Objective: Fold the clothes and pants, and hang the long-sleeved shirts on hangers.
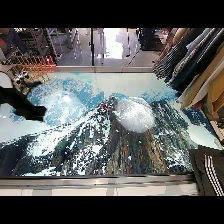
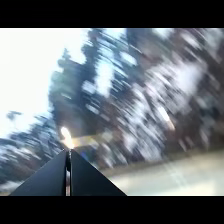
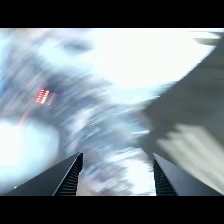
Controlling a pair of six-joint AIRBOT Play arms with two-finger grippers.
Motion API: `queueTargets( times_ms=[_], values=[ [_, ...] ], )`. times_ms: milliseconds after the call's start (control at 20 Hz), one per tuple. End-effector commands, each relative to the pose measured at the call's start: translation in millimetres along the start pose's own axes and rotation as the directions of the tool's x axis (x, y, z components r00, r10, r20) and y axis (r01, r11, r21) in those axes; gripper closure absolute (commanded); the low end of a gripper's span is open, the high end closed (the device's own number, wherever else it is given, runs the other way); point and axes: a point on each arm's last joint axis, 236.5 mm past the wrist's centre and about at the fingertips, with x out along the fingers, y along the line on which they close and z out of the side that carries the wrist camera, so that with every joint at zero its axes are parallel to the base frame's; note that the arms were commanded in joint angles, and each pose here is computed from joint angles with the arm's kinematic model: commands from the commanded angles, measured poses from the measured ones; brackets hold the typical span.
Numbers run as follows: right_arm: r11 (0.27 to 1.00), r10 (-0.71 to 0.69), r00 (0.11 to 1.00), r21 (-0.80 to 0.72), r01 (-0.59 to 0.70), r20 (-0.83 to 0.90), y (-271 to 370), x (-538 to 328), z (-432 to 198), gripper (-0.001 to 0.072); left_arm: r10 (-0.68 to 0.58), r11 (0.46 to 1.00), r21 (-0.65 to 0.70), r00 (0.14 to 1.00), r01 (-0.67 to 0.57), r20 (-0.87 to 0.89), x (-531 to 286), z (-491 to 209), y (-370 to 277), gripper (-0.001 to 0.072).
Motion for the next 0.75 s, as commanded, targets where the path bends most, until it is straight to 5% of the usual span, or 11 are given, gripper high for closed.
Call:
queueTargets(
  times_ms=[0,100,150,350,700],
  values=[
    [0.936,0.1,0.953,-0.299,-0.188,-0.287,105,71,-77,0.0343,0.31,0.948,-0.216,0.833,-0.234,0.457,-94,64,70,0.0694],
    [0.875,0.062,0.93,-0.428,-0.225,-0.362,134,108,-124,0.0638,0.326,0.942,-0.295,0.642,-0.16,0.694,-163,97,68,0.0693],
    [0.832,0.038,0.934,-0.507,-0.227,-0.355,148,124,-139,0.07,0.328,0.943,-0.299,0.56,-0.145,0.761,-191,104,66,0.0693],
    [0.614,0.059,0.997,-0.785,-0.079,-0.054,204,157,-109,0.0701,0.321,0.947,-0.291,0.376,-0.136,0.869,-250,112,58,0.0693],
    [0.589,0.249,0.953,-0.808,-0.005,0.175,265,150,-70,0.0703,0.319,0.948,-0.289,0.362,-0.136,0.876,-251,116,58,0.0693]
  ],
)
